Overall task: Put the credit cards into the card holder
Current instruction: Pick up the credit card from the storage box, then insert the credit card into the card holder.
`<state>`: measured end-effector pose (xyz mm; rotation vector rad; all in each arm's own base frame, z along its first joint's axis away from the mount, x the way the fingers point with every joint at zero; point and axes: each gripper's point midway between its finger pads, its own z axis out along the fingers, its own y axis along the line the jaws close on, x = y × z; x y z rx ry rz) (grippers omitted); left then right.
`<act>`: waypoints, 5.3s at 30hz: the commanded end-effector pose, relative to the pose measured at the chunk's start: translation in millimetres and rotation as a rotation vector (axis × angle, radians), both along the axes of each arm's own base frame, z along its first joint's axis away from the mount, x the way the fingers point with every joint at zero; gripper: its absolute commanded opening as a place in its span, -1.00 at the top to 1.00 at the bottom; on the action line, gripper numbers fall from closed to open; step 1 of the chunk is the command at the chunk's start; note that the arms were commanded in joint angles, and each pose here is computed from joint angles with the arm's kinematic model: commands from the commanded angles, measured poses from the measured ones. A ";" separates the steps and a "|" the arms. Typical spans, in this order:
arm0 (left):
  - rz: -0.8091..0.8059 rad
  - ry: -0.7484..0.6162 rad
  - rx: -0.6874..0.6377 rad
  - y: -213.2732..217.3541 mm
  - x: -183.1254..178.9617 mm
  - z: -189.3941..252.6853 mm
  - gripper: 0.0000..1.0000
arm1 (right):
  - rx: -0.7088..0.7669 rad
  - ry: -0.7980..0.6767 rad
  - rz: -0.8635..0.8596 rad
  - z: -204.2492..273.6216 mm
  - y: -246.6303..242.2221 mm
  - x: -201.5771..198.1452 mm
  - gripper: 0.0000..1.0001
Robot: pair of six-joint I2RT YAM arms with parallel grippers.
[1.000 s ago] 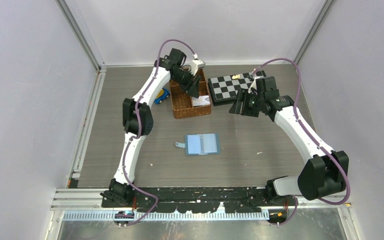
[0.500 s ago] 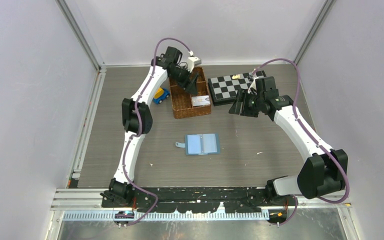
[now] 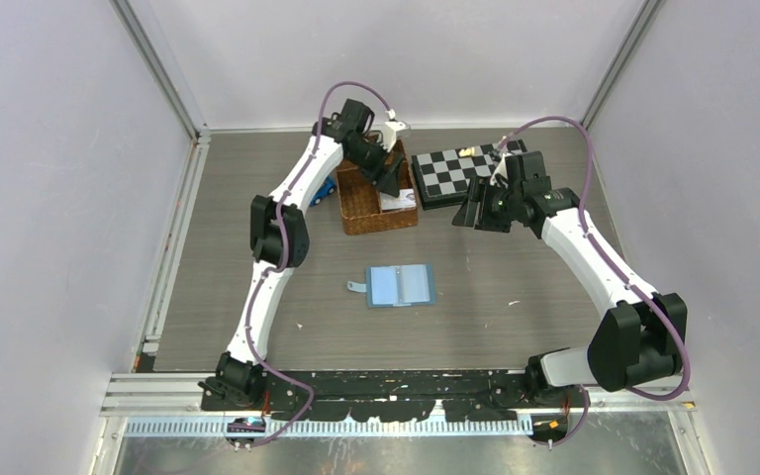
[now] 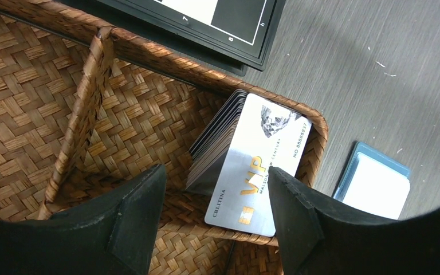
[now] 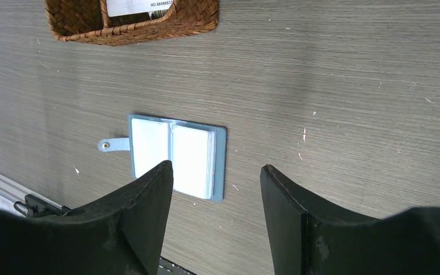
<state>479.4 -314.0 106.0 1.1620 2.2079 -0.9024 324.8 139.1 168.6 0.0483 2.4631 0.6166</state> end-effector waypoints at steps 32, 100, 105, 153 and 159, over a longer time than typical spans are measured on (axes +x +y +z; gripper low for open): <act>0.031 0.066 0.113 18.8 -40.7 35.2 0.26 | 0.026 -0.064 -0.020 8.0 -2.4 1.4 -0.24; 0.304 0.139 -0.854 -20.4 -181.8 226.3 1.00 | 0.817 -0.319 0.130 132.0 86.3 -13.5 -0.29; 0.292 0.164 -0.846 -24.4 -189.1 219.0 1.00 | 0.840 -0.313 0.155 135.5 90.8 -13.5 0.05; 0.653 0.317 -0.025 62.2 -225.9 -40.6 -0.16 | 0.304 0.265 0.256 -89.6 123.4 -74.0 0.99; 0.655 0.321 0.004 63.6 -225.4 -53.4 -0.12 | 0.310 0.270 0.264 -94.0 126.8 -70.3 0.99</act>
